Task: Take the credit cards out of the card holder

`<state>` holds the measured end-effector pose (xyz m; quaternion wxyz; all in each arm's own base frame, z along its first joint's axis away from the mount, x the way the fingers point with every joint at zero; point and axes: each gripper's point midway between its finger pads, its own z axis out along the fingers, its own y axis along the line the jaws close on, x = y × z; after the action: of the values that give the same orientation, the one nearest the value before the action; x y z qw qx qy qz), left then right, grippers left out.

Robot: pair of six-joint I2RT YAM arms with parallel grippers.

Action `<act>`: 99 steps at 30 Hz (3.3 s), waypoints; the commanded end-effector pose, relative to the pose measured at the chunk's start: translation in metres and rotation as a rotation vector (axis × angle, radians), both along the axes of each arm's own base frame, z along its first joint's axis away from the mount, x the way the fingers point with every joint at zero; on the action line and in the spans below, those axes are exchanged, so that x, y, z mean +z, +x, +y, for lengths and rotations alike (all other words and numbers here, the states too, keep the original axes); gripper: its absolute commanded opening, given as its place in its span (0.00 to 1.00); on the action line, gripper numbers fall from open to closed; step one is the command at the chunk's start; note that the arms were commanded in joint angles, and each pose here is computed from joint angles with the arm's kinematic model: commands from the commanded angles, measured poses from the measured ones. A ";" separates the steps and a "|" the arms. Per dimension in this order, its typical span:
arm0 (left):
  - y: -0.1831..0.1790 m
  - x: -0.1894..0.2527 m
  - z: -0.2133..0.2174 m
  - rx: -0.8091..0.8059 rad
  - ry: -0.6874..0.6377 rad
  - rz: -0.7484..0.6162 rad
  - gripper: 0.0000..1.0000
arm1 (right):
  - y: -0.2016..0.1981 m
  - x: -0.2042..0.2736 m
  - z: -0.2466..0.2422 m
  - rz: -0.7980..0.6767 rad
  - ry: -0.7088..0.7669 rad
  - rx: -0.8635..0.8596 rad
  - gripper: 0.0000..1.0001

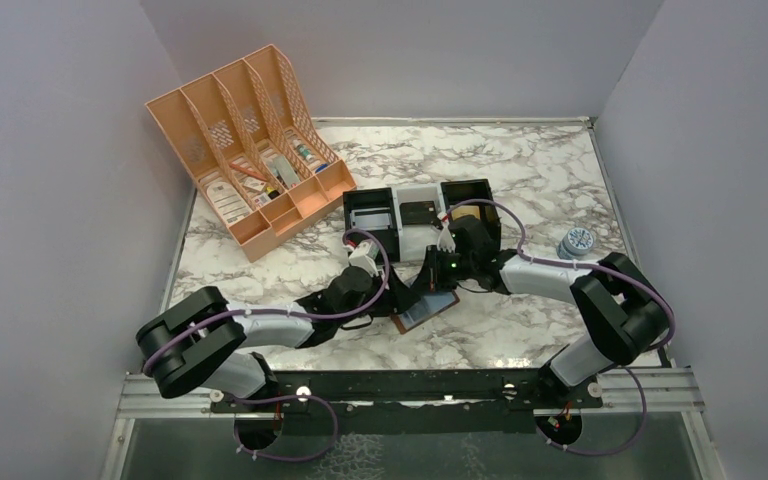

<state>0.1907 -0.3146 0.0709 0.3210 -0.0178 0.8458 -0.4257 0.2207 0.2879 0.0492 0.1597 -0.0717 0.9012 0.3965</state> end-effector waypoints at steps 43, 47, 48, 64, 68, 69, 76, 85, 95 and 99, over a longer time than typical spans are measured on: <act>-0.010 0.009 0.030 -0.216 0.552 0.060 0.12 | -0.028 -0.009 -0.034 0.000 -0.055 -0.029 0.41; -0.011 0.019 0.010 -0.287 0.493 0.038 0.28 | -0.021 -0.005 -0.040 -0.032 -0.087 -0.071 0.42; -0.015 0.018 0.002 -0.325 0.465 0.043 0.32 | -0.018 -0.004 -0.042 -0.039 -0.097 -0.083 0.43; -0.029 0.023 -0.025 -0.359 0.308 -0.002 0.69 | 0.010 0.041 -0.071 -0.223 -0.119 -0.319 0.51; -0.019 0.028 0.002 -0.259 0.377 -0.030 0.73 | 0.001 0.049 -0.053 -0.209 -0.042 -0.219 0.49; -0.016 0.027 0.011 -0.229 0.405 -0.033 0.74 | -0.001 0.051 -0.048 -0.210 -0.018 -0.195 0.49; -0.008 0.016 0.051 -0.127 0.430 -0.011 0.75 | -0.018 0.056 -0.021 -0.179 0.117 -0.035 0.35; -0.007 0.010 0.044 -0.175 0.307 0.025 0.75 | -0.032 0.028 -0.012 -0.091 0.057 0.027 0.23; -0.005 0.006 0.024 -0.257 0.226 0.044 0.70 | -0.034 -0.030 -0.038 0.009 -0.131 -0.082 0.18; -0.011 -0.004 0.015 -0.303 0.200 0.078 0.60 | -0.032 -0.043 -0.051 0.012 -0.201 -0.131 0.15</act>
<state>0.1857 -0.2831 0.0647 0.2390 0.1065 0.9034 -0.3397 0.1847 0.2551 0.0256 0.1617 -0.0508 0.9218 0.3485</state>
